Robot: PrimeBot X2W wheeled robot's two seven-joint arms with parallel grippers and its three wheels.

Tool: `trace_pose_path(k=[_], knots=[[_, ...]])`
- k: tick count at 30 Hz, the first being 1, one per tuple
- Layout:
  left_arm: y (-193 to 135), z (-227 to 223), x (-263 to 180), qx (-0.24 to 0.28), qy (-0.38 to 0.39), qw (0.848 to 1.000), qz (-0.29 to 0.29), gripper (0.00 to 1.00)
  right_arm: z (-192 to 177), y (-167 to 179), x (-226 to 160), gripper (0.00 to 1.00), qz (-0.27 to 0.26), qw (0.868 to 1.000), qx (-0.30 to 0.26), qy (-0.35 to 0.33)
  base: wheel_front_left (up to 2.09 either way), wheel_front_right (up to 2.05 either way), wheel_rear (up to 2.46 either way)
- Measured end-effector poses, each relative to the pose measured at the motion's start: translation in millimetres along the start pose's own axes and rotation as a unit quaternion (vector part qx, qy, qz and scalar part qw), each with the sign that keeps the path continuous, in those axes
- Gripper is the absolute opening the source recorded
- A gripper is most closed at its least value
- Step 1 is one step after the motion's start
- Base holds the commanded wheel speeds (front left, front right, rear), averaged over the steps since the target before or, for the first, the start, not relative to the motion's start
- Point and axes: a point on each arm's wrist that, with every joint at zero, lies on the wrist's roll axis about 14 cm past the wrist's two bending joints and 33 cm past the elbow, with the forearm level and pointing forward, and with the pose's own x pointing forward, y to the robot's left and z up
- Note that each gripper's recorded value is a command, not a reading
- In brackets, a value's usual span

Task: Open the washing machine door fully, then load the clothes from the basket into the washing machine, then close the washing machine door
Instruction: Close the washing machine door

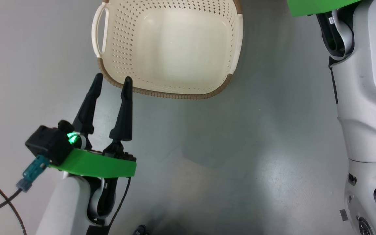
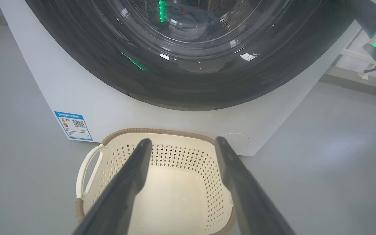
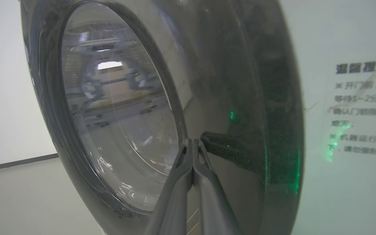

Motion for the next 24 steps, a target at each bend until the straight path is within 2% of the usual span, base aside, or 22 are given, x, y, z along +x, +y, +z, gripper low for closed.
trace_pose_path(k=[12, 19, 24], knots=[[-1.9, -4.5, 2.0, -0.003, 0.004, 1.0, -0.003, 1.0, 1.7, 0.4, 0.7, 0.0, 0.0, 1.0, -0.003, -0.004, 0.0, 0.0, 0.0], [-3.6, 7.3, 2.3, -0.003, -0.012, 1.0, -0.004, 1.0, 18.3, 2.4, -1.8, 0.0, 0.003, 1.0, -0.009, -0.012, 0.0, 0.0, 0.0], [-7.9, 26.7, -0.2, 0.005, -0.035, 0.999, -0.009, 1.0, 13.5, 11.2, -29.8, 0.0, 0.004, 1.0, 0.009, 0.019, 0.0, 0.0, 0.0]])
